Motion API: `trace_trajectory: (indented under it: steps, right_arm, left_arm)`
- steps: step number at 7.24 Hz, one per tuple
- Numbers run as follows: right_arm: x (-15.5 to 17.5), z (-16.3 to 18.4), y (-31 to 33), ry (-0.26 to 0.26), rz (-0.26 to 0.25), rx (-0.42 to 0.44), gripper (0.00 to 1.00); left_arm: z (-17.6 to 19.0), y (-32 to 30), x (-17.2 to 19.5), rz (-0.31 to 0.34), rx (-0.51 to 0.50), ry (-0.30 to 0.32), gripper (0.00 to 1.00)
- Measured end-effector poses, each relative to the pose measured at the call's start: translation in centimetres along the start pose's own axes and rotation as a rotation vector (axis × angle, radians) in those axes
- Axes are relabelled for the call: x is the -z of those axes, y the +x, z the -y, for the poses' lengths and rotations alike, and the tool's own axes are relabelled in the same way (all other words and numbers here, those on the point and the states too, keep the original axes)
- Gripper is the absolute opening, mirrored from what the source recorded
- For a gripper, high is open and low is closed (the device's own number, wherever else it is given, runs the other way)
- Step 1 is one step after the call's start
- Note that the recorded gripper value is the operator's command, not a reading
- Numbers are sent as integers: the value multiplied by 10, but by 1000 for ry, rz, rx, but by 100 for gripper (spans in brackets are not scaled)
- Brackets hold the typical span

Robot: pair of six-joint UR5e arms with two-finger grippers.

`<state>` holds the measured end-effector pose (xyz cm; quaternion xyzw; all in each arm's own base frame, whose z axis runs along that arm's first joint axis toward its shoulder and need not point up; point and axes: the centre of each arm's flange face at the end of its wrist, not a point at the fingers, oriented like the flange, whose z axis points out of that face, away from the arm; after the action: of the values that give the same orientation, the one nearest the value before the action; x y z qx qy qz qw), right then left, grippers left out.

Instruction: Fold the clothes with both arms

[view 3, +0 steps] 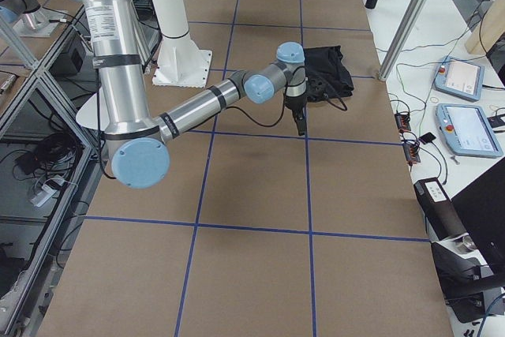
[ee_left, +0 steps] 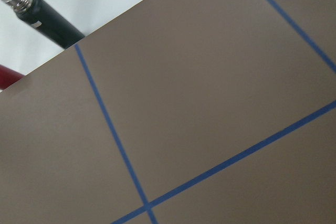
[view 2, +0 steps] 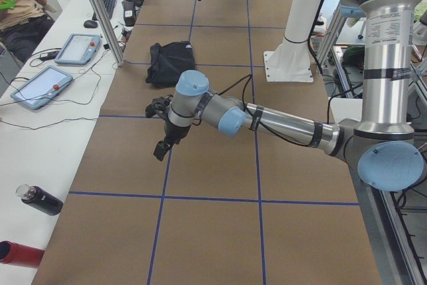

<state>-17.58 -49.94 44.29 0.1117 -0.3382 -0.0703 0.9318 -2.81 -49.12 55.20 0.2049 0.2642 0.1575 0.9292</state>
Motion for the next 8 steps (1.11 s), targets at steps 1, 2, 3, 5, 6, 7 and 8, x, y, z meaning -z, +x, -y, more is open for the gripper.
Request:
trace_trajectory:
  steps: [1,2,3,5,6,7,8]
  right_arm:
    - [-2,-33,55,-66,28,-11,100]
    - [-7,-68,104,-115,33,-22,100]
    - [-12,-95,146,-148,26,-18,100]
    - [-22,-137,220,-189,27,6,100]
    - [-26,-160,251,-202,58,-15,100]
    - [-26,-184,276,-201,96,-59,100]
    - [-22,-199,291,-189,109,-96,100]
  left_arm:
    - [-18,-19,-14,-4,55,-83,100]
    - [-34,-30,-19,-18,108,-147,100]
    - [-46,-34,-24,-58,163,-206,100]
    - [-63,-32,-28,-136,229,-289,100]
    - [-70,-32,-29,-165,207,-311,100]
    - [-75,-32,-30,-198,170,-323,100]
    - [-75,-33,-31,-218,151,-323,100]
